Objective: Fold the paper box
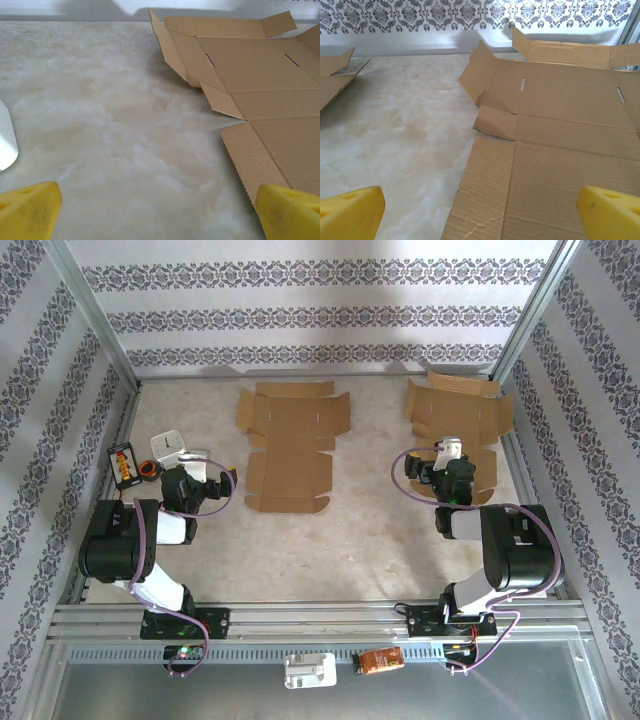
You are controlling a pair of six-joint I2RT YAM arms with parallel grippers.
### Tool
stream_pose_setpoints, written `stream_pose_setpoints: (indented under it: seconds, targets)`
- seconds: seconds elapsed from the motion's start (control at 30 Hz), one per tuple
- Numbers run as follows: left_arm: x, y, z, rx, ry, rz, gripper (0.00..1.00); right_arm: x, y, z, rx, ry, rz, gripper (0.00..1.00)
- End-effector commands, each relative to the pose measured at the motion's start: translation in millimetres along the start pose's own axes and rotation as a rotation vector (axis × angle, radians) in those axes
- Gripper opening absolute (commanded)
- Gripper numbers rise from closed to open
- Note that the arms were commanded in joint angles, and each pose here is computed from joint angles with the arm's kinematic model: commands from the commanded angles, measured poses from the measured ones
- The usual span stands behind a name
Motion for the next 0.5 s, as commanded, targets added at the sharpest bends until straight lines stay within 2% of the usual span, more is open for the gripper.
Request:
stream_pose_setpoints:
  seconds: [0.0,0.07,0.2,0.47]
  targets:
    - [9.4,-5.9,-2.6,-0.027,-0.029,-0.027,1.00,0.7,3.3,1.0,0.014,-0.009,0.016,0.98]
    - [9.9,-4.9,-2.3,-0.019,-0.033,-0.023,1.00,0.9,3.3,0.9,0.015,-0.010,0.015,0.98]
    - [14.8,17.6,5.8,0.164,-0.118,0.052,1.00,0.8,3.0,0.9,0.014,-0.009,0.015,0.98]
    - [14.8,18.6,8.1,0.172,-0.133,0.055,1.00,0.8,2.9,0.8,0.015,-0.009,0.012,0.98]
Point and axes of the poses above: each hand's point on the last joint's axis, 136 mm out from that joint toward the fingers, its own z axis back along the fingers, its own y axis along the line the jaws close on, x = y × z, the point moved 5 cm from there along z, back along the fingers, and after that the axes turned 15 degrees about z, right-handed, at the moved point
